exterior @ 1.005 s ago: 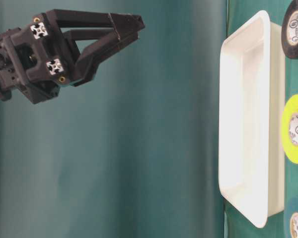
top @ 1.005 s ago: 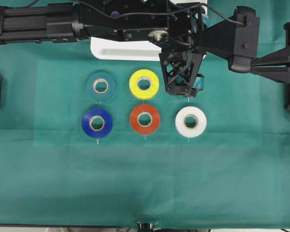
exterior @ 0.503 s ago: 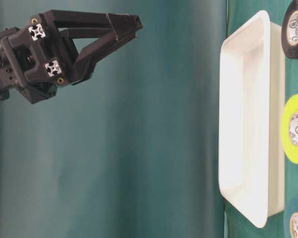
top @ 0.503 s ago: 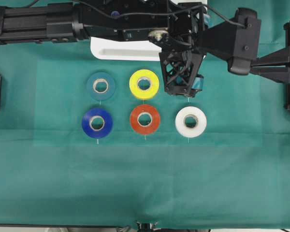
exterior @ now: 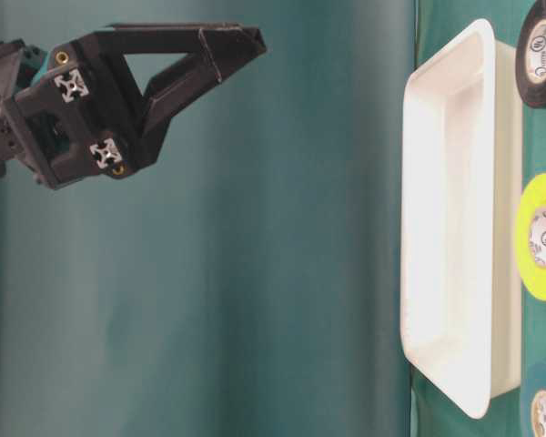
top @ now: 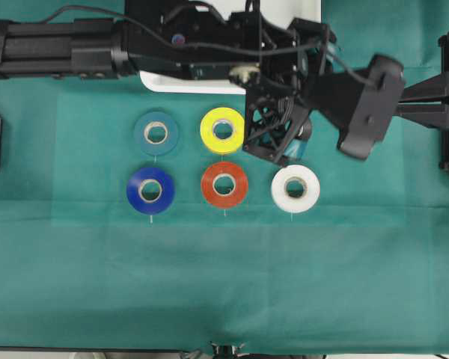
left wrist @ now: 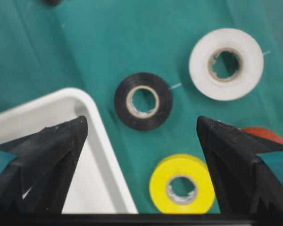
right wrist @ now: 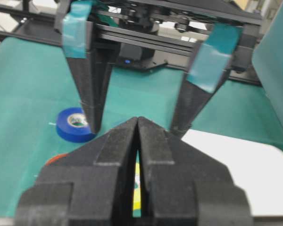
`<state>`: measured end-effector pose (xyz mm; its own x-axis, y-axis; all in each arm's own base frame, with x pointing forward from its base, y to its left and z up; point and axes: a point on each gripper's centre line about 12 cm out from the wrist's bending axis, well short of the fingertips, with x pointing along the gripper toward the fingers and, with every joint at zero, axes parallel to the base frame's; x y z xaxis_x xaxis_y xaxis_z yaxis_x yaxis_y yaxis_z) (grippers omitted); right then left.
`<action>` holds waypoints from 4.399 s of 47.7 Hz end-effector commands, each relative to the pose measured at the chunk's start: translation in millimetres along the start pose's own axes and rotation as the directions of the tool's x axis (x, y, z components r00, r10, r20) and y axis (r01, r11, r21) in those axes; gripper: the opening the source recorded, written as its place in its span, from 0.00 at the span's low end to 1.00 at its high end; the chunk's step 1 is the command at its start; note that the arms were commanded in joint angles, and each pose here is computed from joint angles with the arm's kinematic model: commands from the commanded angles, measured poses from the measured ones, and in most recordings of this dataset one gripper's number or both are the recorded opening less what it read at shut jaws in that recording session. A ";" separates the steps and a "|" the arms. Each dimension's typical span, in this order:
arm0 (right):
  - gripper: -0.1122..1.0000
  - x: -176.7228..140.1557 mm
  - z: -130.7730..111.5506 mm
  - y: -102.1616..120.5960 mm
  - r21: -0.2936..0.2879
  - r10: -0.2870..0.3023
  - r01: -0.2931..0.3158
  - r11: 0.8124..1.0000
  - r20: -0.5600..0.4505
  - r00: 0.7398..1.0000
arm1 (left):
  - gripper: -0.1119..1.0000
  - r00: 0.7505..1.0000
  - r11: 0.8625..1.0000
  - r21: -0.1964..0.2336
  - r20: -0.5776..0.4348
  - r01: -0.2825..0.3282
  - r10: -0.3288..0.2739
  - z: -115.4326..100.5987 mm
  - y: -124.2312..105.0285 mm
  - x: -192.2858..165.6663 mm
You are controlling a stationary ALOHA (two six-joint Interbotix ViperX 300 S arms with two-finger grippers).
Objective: Place the tape from the fixed location into the white case.
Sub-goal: 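Lower the open left gripper over the black tape roll, then close the left gripper on the black tape roll and lift it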
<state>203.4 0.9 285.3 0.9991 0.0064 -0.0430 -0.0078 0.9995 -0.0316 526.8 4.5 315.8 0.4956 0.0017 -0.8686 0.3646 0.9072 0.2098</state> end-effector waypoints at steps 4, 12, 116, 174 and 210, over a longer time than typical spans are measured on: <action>0.10 2.5 9.1 -0.3 0.003 -0.001 0.001 1.000 0.017 1.000 | 1.00 0.999 0.999 0.034 0.034 -0.019 0.017 4.6 0.7 -16.2; 0.10 2.4 8.3 -0.3 0.003 -0.001 0.001 1.000 0.014 1.000 | 1.00 0.999 0.998 0.065 0.034 -0.020 0.017 4.4 0.6 -16.6; 0.10 6.2 0.2 0.2 0.000 0.002 -0.002 1.000 -0.018 1.000 | 0.99 0.993 0.980 0.189 -0.109 0.062 -0.042 -72.2 -29.3 152.5; 0.10 9.9 -5.2 0.4 0.002 0.003 -0.003 1.000 -0.040 0.999 | 0.29 0.993 0.975 0.216 -0.113 0.046 -0.022 -70.7 -21.0 146.8; 0.10 9.8 -5.6 0.4 0.003 0.003 -0.002 1.000 -0.043 0.999 | 0.29 0.995 0.974 0.222 -0.102 0.043 -0.021 -65.2 -23.1 143.3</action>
<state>211.3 0.9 273.8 0.9949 0.0060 -0.1011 -0.0090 0.9995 -0.0297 533.4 12.8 132.7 0.3538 0.0255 -0.9350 0.5653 0.7905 0.2355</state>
